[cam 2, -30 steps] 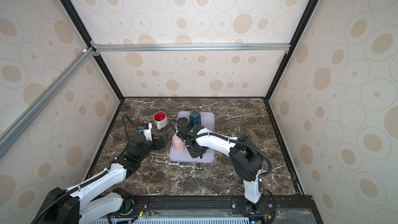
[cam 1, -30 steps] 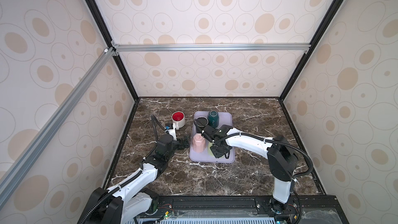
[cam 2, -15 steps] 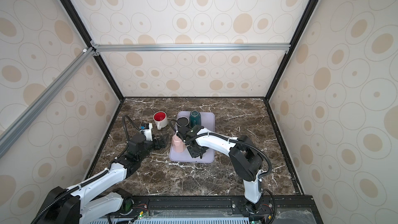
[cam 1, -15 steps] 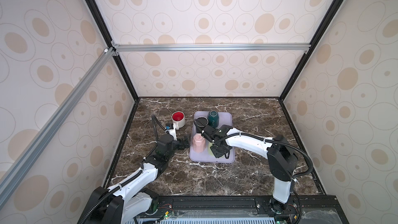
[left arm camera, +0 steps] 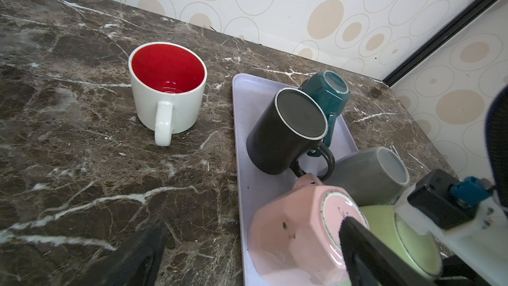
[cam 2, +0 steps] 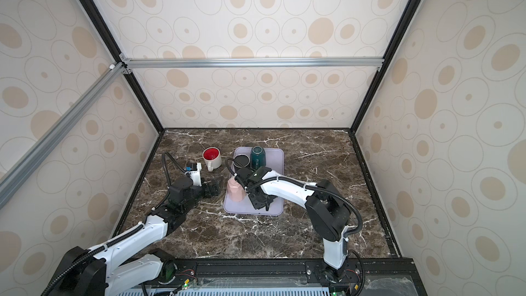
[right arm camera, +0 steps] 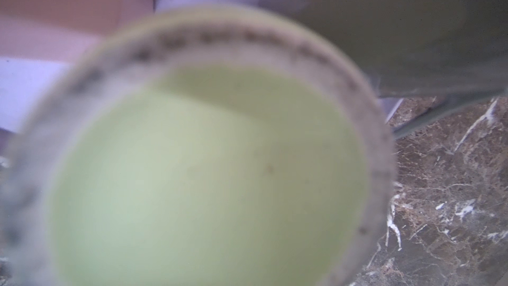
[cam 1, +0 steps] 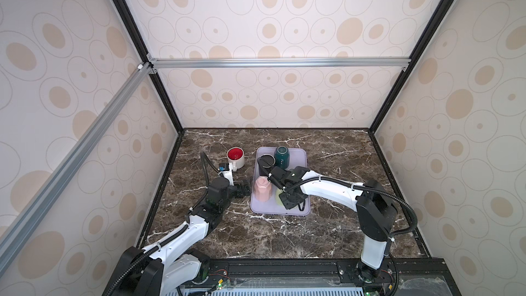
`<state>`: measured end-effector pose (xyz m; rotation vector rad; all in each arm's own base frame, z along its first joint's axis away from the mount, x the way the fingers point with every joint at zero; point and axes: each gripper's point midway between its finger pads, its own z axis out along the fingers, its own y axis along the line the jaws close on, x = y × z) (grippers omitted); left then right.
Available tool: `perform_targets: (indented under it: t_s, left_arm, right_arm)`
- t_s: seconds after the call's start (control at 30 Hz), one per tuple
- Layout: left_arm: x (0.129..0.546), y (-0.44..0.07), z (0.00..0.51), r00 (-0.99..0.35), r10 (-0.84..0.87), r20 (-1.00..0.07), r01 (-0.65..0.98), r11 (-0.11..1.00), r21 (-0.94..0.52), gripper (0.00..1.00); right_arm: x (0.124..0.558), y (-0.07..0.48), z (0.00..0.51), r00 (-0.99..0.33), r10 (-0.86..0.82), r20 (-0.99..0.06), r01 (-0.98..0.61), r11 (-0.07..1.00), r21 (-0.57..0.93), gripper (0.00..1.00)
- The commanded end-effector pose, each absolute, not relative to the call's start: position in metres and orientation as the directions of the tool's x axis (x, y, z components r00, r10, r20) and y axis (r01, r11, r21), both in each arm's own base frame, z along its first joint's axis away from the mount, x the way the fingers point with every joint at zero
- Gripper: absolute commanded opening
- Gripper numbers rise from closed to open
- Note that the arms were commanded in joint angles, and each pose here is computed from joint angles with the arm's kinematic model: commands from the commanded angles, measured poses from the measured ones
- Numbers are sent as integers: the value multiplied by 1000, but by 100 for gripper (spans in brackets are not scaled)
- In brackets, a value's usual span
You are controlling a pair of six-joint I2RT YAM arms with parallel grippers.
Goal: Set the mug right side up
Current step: 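Lift the light-green mug with the right gripper and tilt it toward the left gripper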
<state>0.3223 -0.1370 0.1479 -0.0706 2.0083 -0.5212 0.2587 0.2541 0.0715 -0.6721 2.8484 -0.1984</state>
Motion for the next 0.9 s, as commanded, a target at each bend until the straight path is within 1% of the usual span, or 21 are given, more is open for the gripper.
perform_targets:
  t_s: [0.0, 0.07, 0.3, 0.5, 0.87]
  left_arm:
    - [324, -140, 152, -473, -284, -834, 181, 895, -407, 98]
    - [324, -141, 151, -475, -286, -832, 182, 894, -410, 98]
    - [324, -143, 150, -480, -288, -829, 187, 890, -417, 98]
    - [324, -144, 151, -479, -289, -829, 190, 888, -419, 98]
    - [324, -143, 151, -478, -289, -829, 191, 887, -420, 98]
  right_arm:
    - [262, 252, 89, -874, -429, -229, -397, 902, -171, 3]
    - [262, 253, 93, -871, -427, -242, -397, 903, -164, 0]
    - [263, 255, 102, -865, -416, -279, -393, 909, -137, 0]
    - [266, 260, 115, -850, -397, -345, -388, 916, -100, 0]
    - [264, 278, 151, -800, -333, -500, -420, 905, 69, 0]
